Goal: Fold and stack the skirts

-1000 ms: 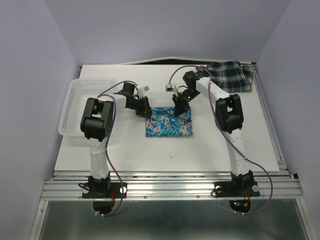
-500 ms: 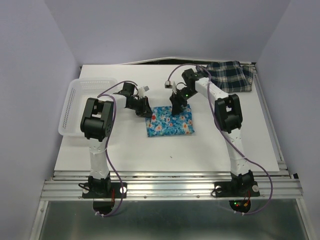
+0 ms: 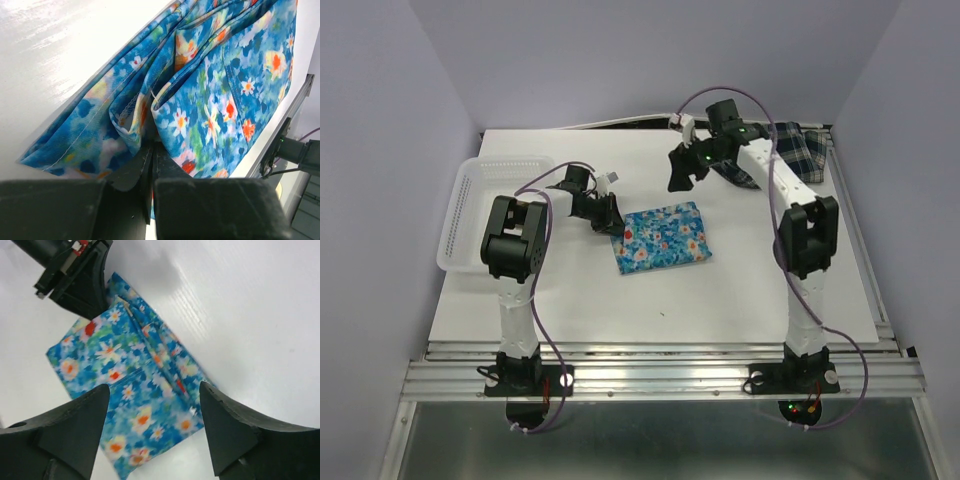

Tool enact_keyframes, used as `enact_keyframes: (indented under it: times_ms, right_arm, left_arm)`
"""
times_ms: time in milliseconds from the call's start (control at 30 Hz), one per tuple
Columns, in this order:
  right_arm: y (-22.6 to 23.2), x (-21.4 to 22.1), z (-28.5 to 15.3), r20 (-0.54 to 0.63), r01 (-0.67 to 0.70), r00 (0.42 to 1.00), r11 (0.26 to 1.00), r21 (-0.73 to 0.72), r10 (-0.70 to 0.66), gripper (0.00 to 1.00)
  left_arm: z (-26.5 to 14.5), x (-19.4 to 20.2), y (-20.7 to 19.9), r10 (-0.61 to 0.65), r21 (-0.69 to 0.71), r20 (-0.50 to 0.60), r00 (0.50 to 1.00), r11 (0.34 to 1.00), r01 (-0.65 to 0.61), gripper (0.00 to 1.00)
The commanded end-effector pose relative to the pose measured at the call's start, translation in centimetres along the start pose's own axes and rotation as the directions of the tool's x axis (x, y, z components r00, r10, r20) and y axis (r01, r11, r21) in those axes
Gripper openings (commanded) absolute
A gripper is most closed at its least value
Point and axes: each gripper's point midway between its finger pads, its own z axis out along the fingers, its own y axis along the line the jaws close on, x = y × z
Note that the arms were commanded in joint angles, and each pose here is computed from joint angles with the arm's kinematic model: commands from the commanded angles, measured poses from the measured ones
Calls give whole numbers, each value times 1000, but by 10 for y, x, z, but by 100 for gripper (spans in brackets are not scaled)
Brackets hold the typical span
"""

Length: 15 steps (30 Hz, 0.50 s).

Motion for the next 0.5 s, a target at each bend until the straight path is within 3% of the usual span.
enact_keyframes:
  times_ms: [0, 100, 233, 300, 467]
  right_arm:
    - [17, 23, -35, 7, -205, 979, 978, -26, 205, 71]
    - [36, 62, -27, -51, -302, 953, 951, -62, 299, 61]
    - [39, 89, -23, -31, -399, 917, 917, -26, 398, 64]
    - [22, 86, -27, 34, -403, 915, 915, 19, 402, 65]
    - [-1, 96, -22, 39, -480, 877, 869, 120, 479, 70]
  left_arm:
    - [0, 19, 26, -13, -123, -33, 999, 992, 9, 11]
    - [0, 20, 27, -16, -124, -35, 999, 992, 11, 11]
    - [0, 20, 28, -19, -125, -38, 999, 992, 15, 11]
    - [0, 21, 27, -17, -121, -39, 999, 993, 13, 11]
    - [-1, 21, 25, -8, -119, -39, 999, 993, 4, 11]
